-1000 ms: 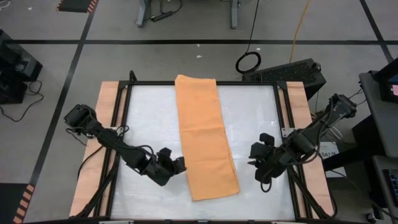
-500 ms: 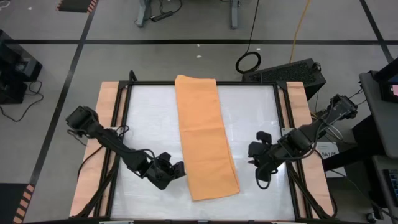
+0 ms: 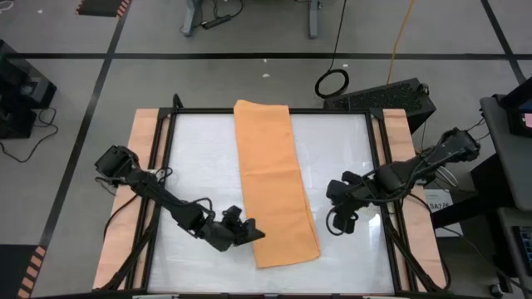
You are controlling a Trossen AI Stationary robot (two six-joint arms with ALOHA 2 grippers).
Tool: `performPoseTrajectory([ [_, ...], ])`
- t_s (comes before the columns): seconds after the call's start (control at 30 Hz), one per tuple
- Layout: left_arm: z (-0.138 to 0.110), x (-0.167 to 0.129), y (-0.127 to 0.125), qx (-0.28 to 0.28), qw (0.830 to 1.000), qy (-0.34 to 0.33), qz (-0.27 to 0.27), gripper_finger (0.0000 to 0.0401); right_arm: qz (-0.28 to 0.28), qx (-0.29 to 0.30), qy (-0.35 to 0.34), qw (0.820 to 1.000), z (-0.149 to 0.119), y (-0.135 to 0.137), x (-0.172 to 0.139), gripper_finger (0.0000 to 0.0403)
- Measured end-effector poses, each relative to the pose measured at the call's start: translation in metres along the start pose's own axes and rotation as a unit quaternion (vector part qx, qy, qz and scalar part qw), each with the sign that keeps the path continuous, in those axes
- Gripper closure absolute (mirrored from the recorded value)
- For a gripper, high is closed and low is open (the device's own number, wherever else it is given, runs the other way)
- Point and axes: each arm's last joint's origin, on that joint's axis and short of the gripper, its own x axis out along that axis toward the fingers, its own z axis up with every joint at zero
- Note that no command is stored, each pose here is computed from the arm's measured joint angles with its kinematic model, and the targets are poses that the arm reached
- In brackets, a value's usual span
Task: Roll towel into tight, uniform cylinder
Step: Roll the yellow towel
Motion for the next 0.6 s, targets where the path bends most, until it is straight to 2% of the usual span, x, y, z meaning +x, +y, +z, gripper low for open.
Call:
performPoseTrajectory([
  [0.1,0.005,0.002,-0.020,0.032,0.996,0.008,-0.078,0.0171,0.032,0.055,0.019,0.998,-0.003,-0.003,0.016,0.0307],
  [0.2,0.014,0.006,-0.036,0.061,0.993,0.001,-0.104,0.0171,0.084,0.120,0.040,0.988,-0.006,-0.001,0.029,0.0307],
  [0.3,0.025,0.010,-0.048,0.092,0.990,0.027,-0.106,0.0171,0.107,0.209,0.047,0.971,-0.010,0.000,0.039,0.0307],
  [0.37,0.033,0.013,-0.054,0.125,0.986,0.051,-0.101,0.0171,0.109,0.278,0.053,0.953,-0.012,0.002,0.042,0.0307],
  [0.43,0.043,0.016,-0.059,0.166,0.979,0.080,-0.087,0.0171,0.110,0.322,0.056,0.939,-0.013,0.005,0.043,0.0303],
  [0.6,0.072,0.021,-0.064,0.273,0.942,0.192,-0.025,0.0171,0.097,0.400,0.050,0.910,-0.017,0.014,0.051,0.0267],
])
